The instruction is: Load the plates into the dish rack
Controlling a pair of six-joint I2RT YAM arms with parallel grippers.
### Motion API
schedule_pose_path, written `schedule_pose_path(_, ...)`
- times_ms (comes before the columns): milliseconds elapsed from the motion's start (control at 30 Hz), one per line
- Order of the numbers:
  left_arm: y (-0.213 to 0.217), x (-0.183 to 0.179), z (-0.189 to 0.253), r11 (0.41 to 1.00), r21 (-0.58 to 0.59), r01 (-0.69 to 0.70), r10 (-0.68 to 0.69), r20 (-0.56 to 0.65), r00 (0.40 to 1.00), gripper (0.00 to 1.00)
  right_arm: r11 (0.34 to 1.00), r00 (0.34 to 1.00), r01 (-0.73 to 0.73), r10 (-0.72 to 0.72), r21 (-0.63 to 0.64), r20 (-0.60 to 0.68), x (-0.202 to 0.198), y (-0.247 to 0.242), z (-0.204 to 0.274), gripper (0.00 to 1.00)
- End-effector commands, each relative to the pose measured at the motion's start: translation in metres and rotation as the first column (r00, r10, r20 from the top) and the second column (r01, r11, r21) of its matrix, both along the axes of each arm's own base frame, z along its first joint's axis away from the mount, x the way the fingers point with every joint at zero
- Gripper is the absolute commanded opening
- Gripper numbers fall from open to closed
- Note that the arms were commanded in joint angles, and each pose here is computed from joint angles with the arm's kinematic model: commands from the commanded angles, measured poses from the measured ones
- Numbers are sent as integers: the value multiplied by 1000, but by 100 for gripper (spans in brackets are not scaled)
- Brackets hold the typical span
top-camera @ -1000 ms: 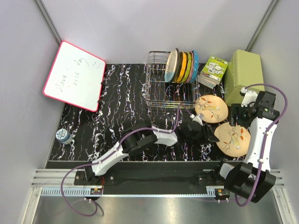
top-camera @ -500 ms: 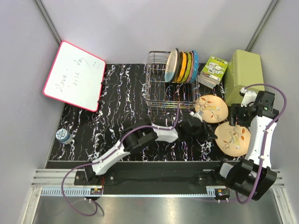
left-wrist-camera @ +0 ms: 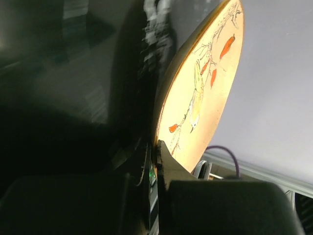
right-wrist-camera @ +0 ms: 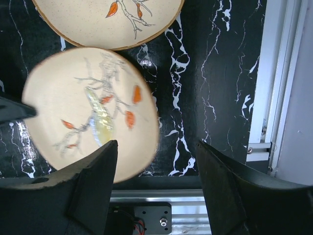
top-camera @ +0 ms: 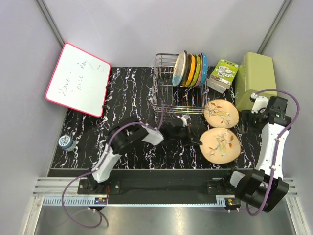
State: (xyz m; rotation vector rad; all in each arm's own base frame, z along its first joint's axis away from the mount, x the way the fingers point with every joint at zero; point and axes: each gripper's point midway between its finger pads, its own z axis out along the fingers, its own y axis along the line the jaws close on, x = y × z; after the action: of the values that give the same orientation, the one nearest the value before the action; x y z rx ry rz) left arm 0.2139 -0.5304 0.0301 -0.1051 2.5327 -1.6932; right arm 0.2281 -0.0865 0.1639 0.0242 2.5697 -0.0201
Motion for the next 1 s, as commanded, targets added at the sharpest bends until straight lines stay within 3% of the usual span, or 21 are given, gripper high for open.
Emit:
schedule_pose_path(0,61,1,17,998,48,39,-42,64,997,0,995,994,-91,88,40,65,7,13,12,72)
schedule_pose_path(33,70,1,32,998,41,54,-58,113,992,0,991,992,-115,111,70,58,8,19,11,73)
schedule_pose_path(100,96,-2,23,995,86,40,-48,89,995,0,971,985,-166,155,173,76,11,37,19,73)
schedule_pose_path(200,125,2,25,991,130,13,-28,111,993,0,899,984,-180,164,400,72,27,64,28,73)
schedule_pose_path(267,137,7,31,989,147,10,-34,163,986,0,811,985,-166,161,561,59,41,80,29,85)
schedule_pose_path(333,150,2,24,984,175,19,-47,158,986,0,747,986,-146,164,648,33,52,86,26,99)
schedule_pose_path(533,186,0,-3,964,264,1,-40,142,989,0,622,965,-127,259,772,-50,47,128,-1,97)
schedule_pose_path(633,196,-1,-12,959,284,4,-43,132,990,0,618,949,-139,306,774,-74,46,155,-9,94)
schedule_pose_path(700,201,-2,-20,954,299,2,-40,123,992,0,648,950,-70,276,759,-147,49,163,-22,93)
schedule_pose_path(833,200,0,-32,946,322,19,-53,96,994,0,752,935,37,207,658,-289,51,165,-56,91)
schedule_pose_path(867,199,3,-34,944,330,25,-56,85,995,0,820,929,110,116,562,-352,53,150,-71,90)
schedule_pose_path(967,198,4,-46,936,350,23,-45,54,998,0,855,917,148,69,497,-392,55,139,-90,88)
